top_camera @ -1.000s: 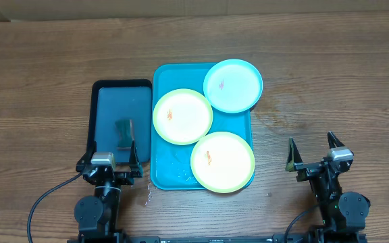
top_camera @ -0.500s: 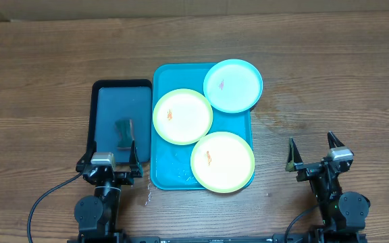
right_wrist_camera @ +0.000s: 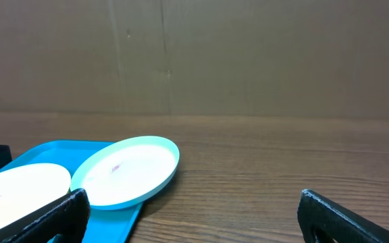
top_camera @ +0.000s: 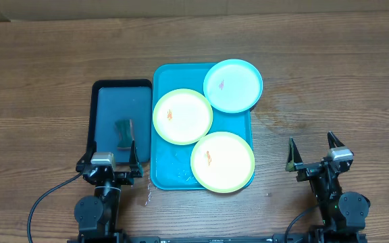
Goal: Clean dirty plates on tray and stack at the side
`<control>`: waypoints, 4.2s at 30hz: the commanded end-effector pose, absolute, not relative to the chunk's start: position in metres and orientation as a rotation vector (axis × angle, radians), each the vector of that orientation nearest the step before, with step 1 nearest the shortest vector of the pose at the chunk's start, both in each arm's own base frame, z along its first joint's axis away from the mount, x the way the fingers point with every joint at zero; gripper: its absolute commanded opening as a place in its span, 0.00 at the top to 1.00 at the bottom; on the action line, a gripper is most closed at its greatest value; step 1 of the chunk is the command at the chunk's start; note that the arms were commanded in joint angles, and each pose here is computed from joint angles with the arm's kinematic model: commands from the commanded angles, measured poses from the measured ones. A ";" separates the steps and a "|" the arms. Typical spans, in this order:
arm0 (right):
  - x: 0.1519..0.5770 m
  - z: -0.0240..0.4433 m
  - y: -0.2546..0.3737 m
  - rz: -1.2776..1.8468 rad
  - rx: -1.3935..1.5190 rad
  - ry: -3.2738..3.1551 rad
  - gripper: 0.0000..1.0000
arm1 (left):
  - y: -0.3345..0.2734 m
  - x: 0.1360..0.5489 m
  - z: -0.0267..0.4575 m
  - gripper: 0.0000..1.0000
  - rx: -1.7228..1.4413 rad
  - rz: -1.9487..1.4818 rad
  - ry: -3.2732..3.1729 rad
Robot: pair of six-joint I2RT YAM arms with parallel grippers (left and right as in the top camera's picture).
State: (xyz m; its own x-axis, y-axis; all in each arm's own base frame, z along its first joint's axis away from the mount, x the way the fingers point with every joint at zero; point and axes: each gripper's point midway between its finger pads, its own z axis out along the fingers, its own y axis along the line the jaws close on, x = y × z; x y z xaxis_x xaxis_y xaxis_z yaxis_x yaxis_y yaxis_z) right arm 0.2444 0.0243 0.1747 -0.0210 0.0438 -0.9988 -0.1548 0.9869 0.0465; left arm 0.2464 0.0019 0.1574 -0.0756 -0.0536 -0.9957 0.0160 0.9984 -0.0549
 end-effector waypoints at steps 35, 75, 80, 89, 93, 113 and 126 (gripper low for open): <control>0.245 0.173 0.023 0.152 -0.084 1.579 0.00 | 0.003 0.247 0.155 0.00 -0.019 -0.037 1.654; 0.245 0.172 0.023 0.153 -0.083 1.586 0.00 | 0.003 0.247 0.155 0.00 -0.019 -0.037 1.654; 0.245 0.172 0.023 0.153 -0.083 1.586 0.00 | 0.003 0.247 0.155 0.00 -0.019 -0.037 1.654; 0.245 0.172 0.023 0.153 -0.083 1.586 0.00 | 0.003 0.247 0.155 0.00 -0.019 -0.037 1.654; 0.245 0.172 0.023 0.153 -0.083 1.586 0.00 | 0.003 0.247 0.155 0.00 -0.019 -0.037 1.654; 0.245 0.172 0.023 0.153 -0.084 1.586 0.00 | 0.013 0.246 0.153 0.00 -0.005 0.068 1.661; 0.245 0.172 0.023 0.213 -0.023 1.590 0.00 | -0.011 0.244 0.160 0.00 -0.089 -0.223 1.657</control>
State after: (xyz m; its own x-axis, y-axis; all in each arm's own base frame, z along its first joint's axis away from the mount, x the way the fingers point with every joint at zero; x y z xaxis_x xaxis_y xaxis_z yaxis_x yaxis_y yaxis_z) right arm 0.2444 0.0243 0.1747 -0.0257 0.0739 -0.9969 -0.1540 0.9851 0.0770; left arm 0.2462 0.0064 0.1556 -0.0812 -0.1346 -0.9876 -0.0169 0.9909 -0.1337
